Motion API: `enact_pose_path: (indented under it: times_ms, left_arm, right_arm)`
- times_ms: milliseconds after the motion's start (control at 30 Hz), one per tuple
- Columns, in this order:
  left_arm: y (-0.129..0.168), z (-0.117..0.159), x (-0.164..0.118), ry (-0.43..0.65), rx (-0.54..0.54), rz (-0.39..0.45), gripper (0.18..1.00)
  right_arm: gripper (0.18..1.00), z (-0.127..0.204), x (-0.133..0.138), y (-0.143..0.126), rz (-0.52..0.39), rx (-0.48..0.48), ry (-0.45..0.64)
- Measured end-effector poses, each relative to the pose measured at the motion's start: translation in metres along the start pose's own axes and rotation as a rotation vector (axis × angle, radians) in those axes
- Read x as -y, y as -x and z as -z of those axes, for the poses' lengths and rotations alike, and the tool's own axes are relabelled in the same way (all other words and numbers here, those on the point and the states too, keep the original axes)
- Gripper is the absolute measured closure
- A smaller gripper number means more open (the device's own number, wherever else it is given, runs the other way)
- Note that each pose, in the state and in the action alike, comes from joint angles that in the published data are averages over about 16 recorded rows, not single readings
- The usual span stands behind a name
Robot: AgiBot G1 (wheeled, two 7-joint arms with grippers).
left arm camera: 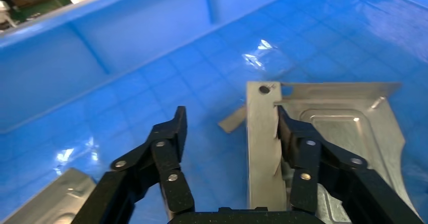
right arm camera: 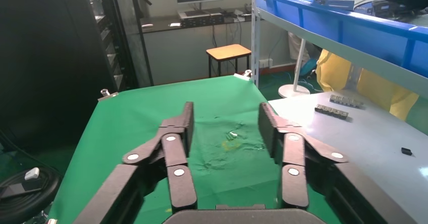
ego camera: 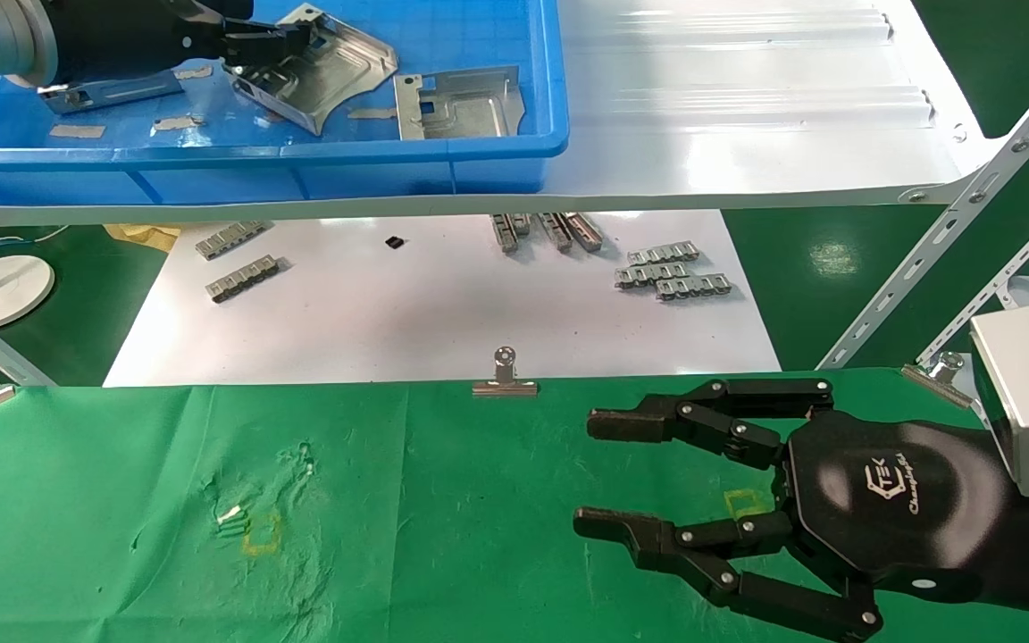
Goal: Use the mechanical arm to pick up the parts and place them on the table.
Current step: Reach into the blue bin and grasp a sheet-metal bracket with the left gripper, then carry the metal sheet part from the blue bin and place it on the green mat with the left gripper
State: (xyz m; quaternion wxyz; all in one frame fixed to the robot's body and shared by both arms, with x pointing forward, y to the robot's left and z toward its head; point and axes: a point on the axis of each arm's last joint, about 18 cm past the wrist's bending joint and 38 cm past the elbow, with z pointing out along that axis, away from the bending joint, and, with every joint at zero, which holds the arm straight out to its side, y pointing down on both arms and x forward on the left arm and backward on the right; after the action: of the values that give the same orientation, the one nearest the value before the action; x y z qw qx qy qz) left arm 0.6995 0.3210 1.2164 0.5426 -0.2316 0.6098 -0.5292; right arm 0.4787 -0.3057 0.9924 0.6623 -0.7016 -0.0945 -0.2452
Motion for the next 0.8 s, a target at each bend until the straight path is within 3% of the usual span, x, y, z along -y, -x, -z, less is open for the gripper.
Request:
enact_pose_path:
  times_ms: [467, 800]
  left_arm:
    - [0.006, 0.005, -0.002, -0.015, 0.009, 0.010, 0.767]
    - [0.010, 0.028, 0.017, -0.105, -0.065, -0.014, 0.893]
  right_arm:
    - [0.425, 0.000, 0.000, 0.000, 0.000, 0.000, 0.000]
    - [0.264, 0.000, 0.000, 0.000, 0.000, 0.000, 0.000]
